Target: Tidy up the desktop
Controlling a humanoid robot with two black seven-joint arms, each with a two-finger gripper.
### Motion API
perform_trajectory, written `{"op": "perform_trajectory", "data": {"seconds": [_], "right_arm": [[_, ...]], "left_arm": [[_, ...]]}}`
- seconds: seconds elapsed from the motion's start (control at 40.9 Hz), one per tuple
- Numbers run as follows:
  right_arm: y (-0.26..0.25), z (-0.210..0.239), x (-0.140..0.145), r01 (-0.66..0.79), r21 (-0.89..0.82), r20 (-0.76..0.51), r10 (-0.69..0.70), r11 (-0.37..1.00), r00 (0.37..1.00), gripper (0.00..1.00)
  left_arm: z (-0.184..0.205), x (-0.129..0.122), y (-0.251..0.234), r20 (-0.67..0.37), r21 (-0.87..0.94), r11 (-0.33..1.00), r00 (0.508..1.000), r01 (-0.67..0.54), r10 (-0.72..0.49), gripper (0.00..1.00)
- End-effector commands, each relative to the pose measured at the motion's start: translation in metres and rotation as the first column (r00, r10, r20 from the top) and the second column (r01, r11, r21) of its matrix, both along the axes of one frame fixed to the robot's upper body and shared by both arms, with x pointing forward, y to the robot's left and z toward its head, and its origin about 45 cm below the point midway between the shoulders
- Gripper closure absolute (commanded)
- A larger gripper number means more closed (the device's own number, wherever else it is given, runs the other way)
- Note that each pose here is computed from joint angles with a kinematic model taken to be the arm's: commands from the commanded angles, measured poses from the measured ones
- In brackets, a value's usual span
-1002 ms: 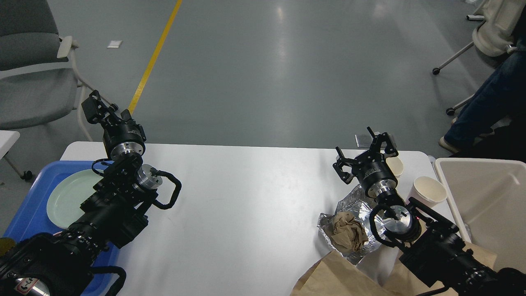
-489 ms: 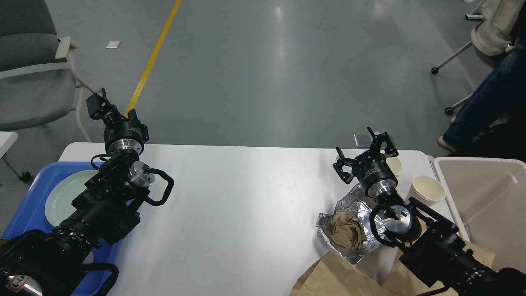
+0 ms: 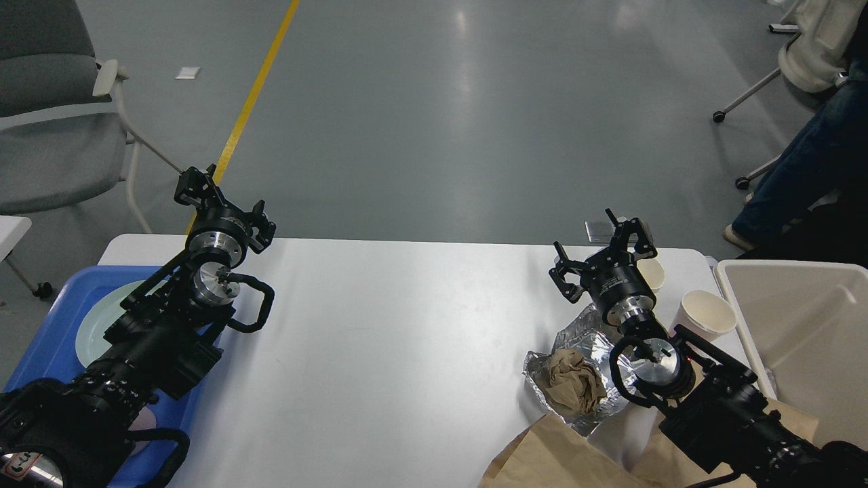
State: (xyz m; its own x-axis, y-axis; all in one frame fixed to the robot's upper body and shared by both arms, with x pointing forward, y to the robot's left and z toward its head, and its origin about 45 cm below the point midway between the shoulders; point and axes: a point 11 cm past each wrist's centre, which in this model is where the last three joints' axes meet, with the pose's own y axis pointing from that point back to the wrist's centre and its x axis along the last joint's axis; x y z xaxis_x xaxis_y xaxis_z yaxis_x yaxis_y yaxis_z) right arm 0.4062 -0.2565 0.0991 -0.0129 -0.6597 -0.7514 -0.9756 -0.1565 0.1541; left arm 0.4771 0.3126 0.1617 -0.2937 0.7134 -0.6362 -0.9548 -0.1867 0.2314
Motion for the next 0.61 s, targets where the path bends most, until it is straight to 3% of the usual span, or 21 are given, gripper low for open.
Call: {"op": "perform_trajectory", "data": {"seconds": [0.0,0.318,0.489,0.587], "right_arm": [[0.0,0.0,0.0,0.0,0.0,0.0,0.0,1.0,1.0,0.0],[0.0,0.0,0.0,0.0,0.0,-0.001,0.0,1.0,1.0,0.0],[0.0,0.0,0.0,0.0,0.0,0.0,0.0,1.0,1.0,0.0],[0.0,0.0,0.0,0.0,0.0,0.0,0.0,1.0,1.0,0.0]], "left_arm": [[0.002,0.0,0.006,0.017,-0.077,0.996,0.999,-0.044,0.045,0.03],[-0.003,-0.005,0.01,0.055,-0.057,0.998,0.998,-0.025,0.028,0.03],[-0.011,-0.022,0.002,0.201,-0.123,0.975,0.967,0.183,-0.156,0.03],[-0.018,-0.027,0.006,0.182,-0.108,0.964,0.958,0.244,-0.222,0.03]]}}
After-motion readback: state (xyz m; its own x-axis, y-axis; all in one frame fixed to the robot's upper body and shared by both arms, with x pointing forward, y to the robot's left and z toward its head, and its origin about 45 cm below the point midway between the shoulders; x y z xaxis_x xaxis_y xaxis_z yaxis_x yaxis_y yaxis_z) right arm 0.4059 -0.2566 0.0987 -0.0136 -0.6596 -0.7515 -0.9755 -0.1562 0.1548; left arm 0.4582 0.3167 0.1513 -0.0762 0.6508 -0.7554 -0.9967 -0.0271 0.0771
